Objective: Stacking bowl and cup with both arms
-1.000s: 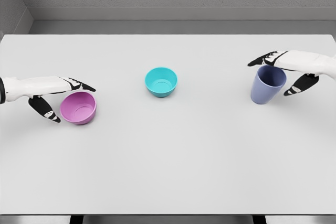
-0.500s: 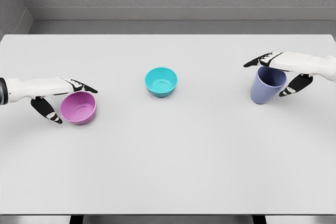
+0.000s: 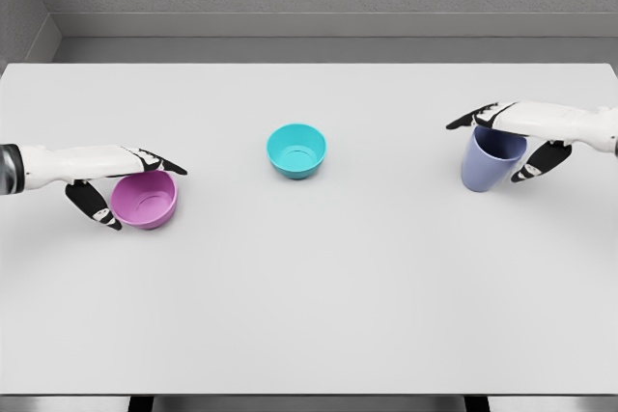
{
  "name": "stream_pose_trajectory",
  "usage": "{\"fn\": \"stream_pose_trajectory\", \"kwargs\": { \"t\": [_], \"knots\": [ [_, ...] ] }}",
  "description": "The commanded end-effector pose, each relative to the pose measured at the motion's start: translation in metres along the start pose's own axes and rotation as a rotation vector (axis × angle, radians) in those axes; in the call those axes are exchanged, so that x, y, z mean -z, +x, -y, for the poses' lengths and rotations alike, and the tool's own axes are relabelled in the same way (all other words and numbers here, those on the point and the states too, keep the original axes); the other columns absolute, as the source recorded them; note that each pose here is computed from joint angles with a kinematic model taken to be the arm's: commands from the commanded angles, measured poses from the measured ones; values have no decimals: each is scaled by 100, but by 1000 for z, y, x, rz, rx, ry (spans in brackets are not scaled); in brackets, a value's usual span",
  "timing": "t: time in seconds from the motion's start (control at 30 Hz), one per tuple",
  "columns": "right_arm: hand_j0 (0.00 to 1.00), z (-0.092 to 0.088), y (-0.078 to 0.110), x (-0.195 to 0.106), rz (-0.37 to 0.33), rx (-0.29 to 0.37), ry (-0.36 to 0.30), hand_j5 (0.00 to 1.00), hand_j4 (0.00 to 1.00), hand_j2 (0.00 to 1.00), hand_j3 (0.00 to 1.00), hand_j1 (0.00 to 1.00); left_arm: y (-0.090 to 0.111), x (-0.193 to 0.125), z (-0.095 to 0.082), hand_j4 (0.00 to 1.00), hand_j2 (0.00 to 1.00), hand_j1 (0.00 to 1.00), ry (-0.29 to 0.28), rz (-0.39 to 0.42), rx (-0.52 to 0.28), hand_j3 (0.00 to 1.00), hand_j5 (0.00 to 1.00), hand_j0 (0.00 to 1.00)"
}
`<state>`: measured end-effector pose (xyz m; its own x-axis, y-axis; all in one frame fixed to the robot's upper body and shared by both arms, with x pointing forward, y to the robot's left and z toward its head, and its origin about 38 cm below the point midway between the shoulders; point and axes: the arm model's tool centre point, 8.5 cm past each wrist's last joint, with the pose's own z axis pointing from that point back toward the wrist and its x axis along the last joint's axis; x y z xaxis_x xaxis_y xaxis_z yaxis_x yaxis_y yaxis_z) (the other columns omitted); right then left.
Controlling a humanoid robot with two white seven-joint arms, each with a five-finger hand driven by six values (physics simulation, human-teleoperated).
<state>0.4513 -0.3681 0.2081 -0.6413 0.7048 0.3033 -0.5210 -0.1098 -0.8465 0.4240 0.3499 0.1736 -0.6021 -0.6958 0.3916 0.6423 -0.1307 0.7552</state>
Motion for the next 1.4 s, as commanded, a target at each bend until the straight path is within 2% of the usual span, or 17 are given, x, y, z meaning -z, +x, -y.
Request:
{"fn": "stream_pose_trajectory", "kwargs": {
  "t": [0.0,0.23,0.53,0.7,0.87,1.03,1.17,1.23,1.37],
  "knots": [
    [96,-1,0,0,0,6,5,96,96,96,96,96,1,2,-1,100,100,100,3,4,-2,100,100,100],
    [81,-4,-4,2,-9,18,20,81,81,81,81,81,2,3,-1,100,100,100,0,6,-1,100,100,100],
    [76,-5,-3,7,-1,21,20,76,76,76,76,76,3,5,-1,100,100,100,-7,11,0,100,100,100],
    [70,-4,-4,5,-5,20,19,70,70,70,70,70,3,6,0,87,87,87,-10,12,1,87,87,87],
    [70,5,-2,2,-4,0,15,70,70,70,70,70,3,6,0,63,63,63,-17,12,3,63,63,63],
    [67,9,0,2,-1,-7,9,67,67,67,67,67,4,8,-1,62,62,62,-16,16,4,62,62,62],
    [65,19,1,0,0,-19,-9,65,65,65,65,65,5,8,-2,62,62,62,-14,17,7,62,62,62],
    [62,20,1,0,0,-20,-10,62,62,62,62,62,5,9,-3,62,62,62,-14,19,8,62,62,62],
    [62,22,1,-1,1,-20,-15,62,62,62,62,62,10,15,-9,62,62,62,-12,34,22,62,62,62]
  ]
}}
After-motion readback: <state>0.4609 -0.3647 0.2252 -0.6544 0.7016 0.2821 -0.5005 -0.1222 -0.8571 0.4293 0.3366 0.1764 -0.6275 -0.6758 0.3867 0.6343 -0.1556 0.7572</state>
